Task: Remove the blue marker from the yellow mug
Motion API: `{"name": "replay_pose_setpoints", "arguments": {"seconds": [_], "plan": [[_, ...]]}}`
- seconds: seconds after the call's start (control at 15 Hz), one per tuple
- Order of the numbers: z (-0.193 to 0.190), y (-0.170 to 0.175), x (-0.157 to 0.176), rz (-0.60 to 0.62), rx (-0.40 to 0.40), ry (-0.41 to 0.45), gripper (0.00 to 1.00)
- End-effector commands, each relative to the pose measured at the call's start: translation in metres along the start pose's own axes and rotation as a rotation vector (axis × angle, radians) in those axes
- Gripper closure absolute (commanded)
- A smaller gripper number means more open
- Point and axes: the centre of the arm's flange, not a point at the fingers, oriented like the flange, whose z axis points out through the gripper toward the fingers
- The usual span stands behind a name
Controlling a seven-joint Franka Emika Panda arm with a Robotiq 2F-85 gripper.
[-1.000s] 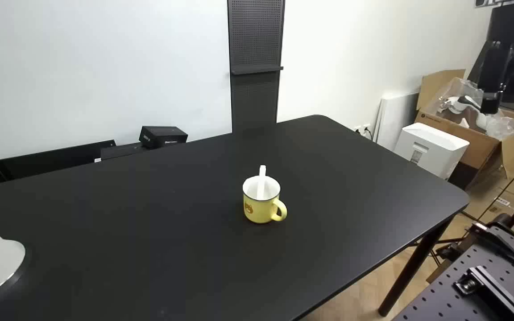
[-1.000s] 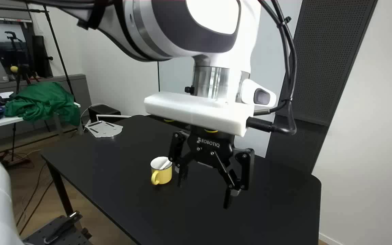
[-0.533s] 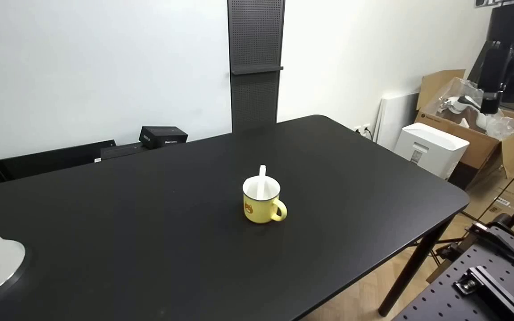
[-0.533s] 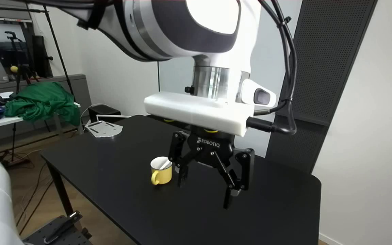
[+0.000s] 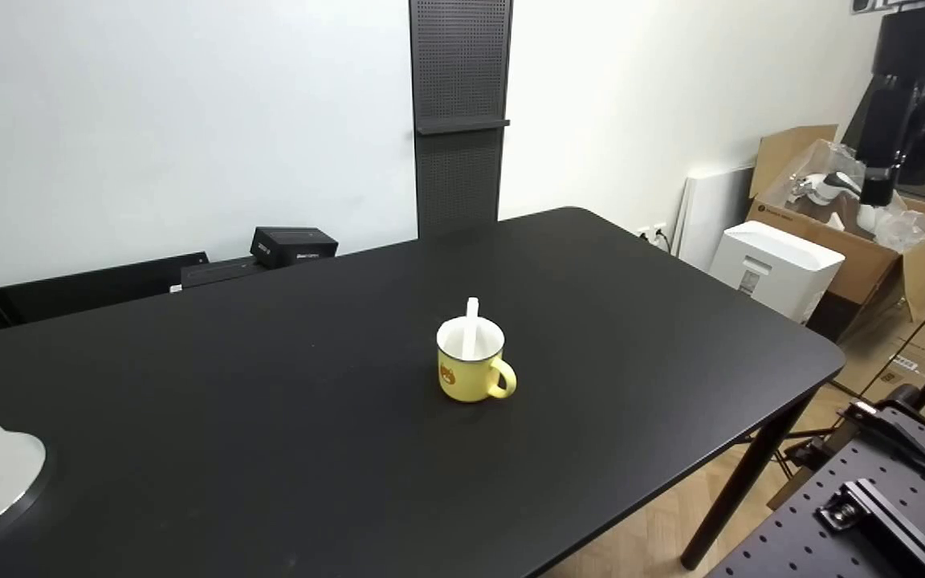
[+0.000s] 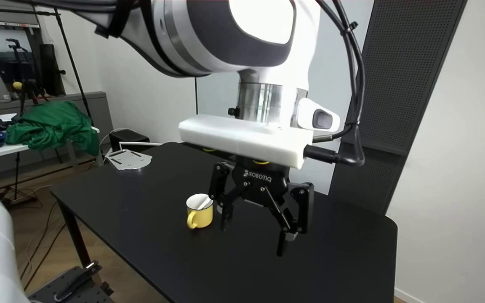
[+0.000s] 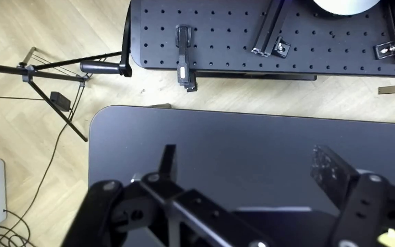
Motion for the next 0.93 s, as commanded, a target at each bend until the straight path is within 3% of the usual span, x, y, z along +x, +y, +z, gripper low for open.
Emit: {"name": "replay_pose_setpoints", "arguments": {"seconds": [0.0,0.13,0.4,0.67,0.87], "plan": [[0.017,-0.035,0.028,-0.024,-0.054,0.012,0.0],[0.031,-0.069,0.049,-0.063,-0.088,0.036,0.0],[0.061,-0.153,0.092,-0.131,-0.13,0.197,0.0],[0.08,-0.229,0.124,-0.1,-0.081,0.344,0.0],[0.087,-0.266,0.143,-0.052,-0.033,0.398,0.0]]}}
